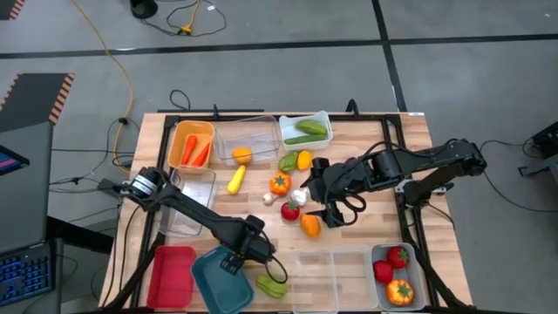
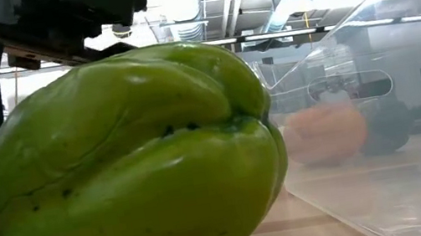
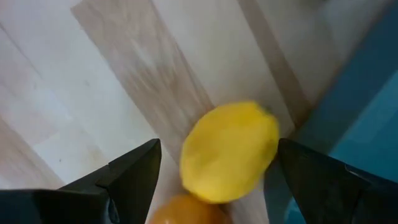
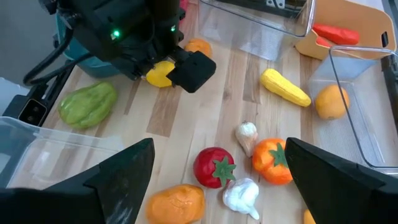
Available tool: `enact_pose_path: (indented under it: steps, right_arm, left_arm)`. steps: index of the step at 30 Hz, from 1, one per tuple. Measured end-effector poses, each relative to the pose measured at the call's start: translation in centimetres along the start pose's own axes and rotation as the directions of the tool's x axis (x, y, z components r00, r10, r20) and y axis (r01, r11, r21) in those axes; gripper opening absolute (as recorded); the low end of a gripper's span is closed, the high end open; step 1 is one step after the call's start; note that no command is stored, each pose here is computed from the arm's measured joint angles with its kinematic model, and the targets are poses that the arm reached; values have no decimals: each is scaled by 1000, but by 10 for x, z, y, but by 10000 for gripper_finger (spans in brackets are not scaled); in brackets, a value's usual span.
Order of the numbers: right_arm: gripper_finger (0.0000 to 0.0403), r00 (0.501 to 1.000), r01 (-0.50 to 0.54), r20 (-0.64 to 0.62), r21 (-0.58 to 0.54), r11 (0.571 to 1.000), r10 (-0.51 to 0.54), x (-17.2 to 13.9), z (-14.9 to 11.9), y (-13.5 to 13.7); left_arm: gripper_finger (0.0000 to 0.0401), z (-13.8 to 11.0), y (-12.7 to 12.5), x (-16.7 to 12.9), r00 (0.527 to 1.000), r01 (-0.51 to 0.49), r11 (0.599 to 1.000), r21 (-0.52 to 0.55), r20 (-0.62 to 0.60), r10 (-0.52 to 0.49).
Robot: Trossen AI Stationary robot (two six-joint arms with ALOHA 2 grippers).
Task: Sort produce into baskets
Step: Put the bottom yellow lemon into the top transparent bin
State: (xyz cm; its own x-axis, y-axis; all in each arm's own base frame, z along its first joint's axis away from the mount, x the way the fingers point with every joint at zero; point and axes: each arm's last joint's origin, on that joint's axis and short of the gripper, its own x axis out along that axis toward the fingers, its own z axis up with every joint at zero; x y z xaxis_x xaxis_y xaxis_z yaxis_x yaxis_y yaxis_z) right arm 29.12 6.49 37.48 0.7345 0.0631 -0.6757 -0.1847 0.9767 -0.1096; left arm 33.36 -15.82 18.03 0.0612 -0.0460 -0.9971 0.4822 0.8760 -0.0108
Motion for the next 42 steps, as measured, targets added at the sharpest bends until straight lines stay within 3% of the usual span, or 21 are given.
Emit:
enact_pose_path:
  steps: [19, 34, 42]
  right_arm:
    - [387, 1000, 0, 2, 0, 1000, 0, -1, 0, 0]
    - [387, 993, 108, -40, 24, 994, -107, -41, -15, -18]
    - [387, 982, 177, -79, 83, 981, -170, -39, -39, -38]
  left_arm:
    - [307, -1, 18, 8, 999, -23, 999, -47, -29, 21]
    - [187, 0, 19, 12, 1000, -24, 995, -94, -6, 23]
    - [174, 4, 27, 3, 1000, 22, 986, -167, 15, -19]
